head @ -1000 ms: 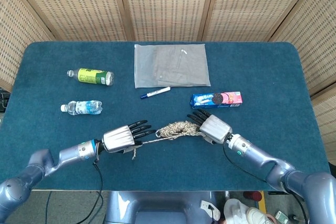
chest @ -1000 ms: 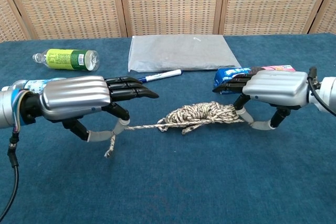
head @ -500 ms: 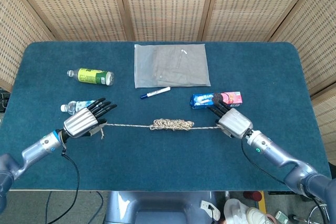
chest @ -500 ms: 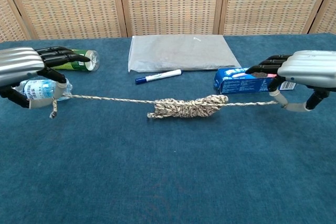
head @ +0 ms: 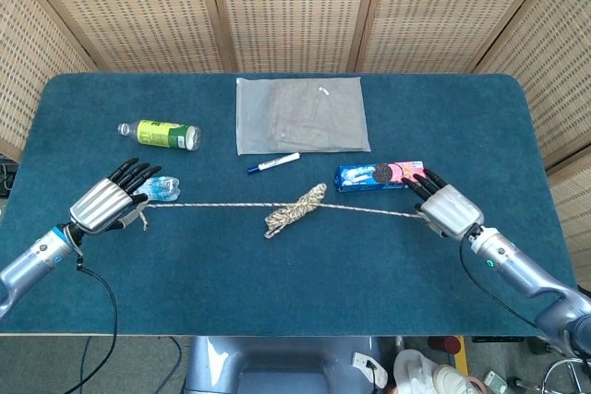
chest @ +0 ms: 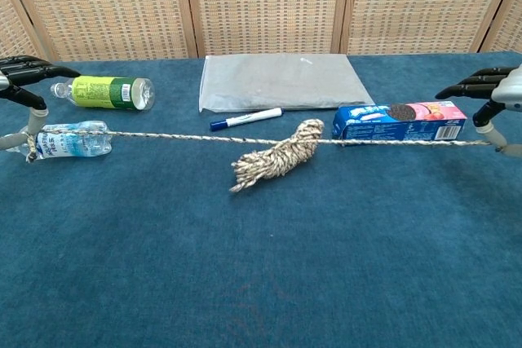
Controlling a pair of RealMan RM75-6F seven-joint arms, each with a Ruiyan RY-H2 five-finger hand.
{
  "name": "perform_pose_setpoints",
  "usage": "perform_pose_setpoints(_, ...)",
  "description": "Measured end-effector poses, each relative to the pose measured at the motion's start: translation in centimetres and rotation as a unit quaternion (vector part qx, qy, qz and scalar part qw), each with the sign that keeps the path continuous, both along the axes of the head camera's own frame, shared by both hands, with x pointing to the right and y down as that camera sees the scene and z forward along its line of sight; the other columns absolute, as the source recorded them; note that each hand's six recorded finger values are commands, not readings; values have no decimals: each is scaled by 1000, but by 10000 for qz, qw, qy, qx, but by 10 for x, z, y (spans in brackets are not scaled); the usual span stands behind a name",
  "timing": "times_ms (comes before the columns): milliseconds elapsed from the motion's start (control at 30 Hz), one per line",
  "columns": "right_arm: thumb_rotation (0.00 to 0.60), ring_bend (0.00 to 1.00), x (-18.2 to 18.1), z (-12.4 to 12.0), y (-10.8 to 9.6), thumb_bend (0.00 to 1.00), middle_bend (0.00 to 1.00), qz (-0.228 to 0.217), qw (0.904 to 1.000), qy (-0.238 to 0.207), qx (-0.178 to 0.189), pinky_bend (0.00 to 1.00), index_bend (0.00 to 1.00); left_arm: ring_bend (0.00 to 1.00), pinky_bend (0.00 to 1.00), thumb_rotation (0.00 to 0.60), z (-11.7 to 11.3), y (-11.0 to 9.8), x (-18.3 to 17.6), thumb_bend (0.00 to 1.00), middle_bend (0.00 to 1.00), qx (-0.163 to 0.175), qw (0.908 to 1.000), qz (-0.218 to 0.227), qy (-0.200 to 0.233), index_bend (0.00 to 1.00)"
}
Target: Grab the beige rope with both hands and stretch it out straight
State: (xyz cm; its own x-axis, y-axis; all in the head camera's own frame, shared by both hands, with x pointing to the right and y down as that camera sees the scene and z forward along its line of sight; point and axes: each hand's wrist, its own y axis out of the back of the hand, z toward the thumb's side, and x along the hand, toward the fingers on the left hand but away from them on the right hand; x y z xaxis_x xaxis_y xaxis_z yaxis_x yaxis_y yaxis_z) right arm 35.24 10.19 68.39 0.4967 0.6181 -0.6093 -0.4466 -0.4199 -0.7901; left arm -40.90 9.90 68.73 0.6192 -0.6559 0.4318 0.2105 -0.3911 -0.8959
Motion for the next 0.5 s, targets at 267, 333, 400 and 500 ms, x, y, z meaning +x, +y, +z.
perform_pose_setpoints(267, 600, 0, 2, 5, 5, 72, 0, 95, 9999, -21, -71, 0, 99, 0, 0, 600, 6, 6, 5, 41, 0, -113, 9999, -24, 60, 72)
perform_pose_setpoints(333, 600, 0, 2, 6, 6, 0, 0, 228, 9996, -76, -129, 0, 0, 0, 0, 600, 6, 6, 5, 0, 0, -156, 9998, -86, 110, 0)
perform_pose_setpoints(400, 600, 0, 0, 3, 7, 0, 0, 353, 9991, -192, -152, 0, 0, 0, 0, 600, 4, 4, 3, 0, 0, -169, 9994, -221, 224, 0)
perform_pose_setpoints(500, 600, 0, -1, -7, 7, 0, 0, 471, 9982, -365, -64, 0, 0, 0, 0, 600, -4, 0, -3, 0, 0, -143, 9975, -511, 459, 0)
